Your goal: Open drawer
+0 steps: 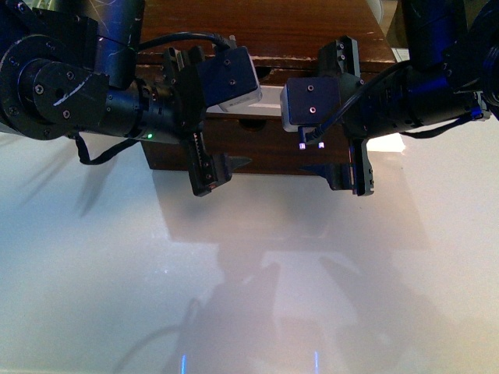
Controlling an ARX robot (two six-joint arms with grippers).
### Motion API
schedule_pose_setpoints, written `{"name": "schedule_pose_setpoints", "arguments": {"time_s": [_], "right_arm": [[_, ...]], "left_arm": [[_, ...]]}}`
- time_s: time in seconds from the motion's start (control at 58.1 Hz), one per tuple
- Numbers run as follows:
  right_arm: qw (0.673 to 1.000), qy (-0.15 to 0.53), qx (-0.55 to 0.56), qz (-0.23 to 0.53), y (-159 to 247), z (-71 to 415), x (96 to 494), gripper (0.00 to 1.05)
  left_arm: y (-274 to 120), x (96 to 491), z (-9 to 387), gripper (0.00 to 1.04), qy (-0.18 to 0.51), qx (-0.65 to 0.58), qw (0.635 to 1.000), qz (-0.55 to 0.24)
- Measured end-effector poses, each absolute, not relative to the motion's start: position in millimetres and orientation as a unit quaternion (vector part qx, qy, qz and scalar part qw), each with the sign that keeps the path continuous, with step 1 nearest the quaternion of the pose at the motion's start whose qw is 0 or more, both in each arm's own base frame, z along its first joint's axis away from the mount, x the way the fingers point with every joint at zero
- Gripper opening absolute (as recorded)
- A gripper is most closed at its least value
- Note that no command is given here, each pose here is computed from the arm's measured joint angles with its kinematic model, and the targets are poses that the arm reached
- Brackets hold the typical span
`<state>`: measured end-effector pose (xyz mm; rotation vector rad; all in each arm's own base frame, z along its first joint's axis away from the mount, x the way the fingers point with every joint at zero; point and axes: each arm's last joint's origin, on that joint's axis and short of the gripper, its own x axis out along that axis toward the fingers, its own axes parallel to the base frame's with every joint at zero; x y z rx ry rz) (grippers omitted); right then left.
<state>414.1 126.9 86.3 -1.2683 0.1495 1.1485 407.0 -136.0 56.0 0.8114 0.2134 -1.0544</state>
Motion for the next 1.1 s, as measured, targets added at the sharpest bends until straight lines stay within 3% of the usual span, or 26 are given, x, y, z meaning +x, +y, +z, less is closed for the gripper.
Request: {"name": "schedule_pose_setpoints", "arguments": {"time_s": [0.551, 1.102], "right_arm": [[0.618, 0.060, -0.583, 0.524, 135.9, 77.5, 412.6, 0.96], [0.617, 0.059, -0.583, 0.526, 136.6, 73.0, 408.5, 0.96]], "left_arm": [[-136.3, 407.4, 56.3, 0.96, 0.097, 0.382, 0.777, -0.491], [-134.6, 406.8, 55.5, 0.96, 0.095, 0.383, 0.772, -0.498]]}}
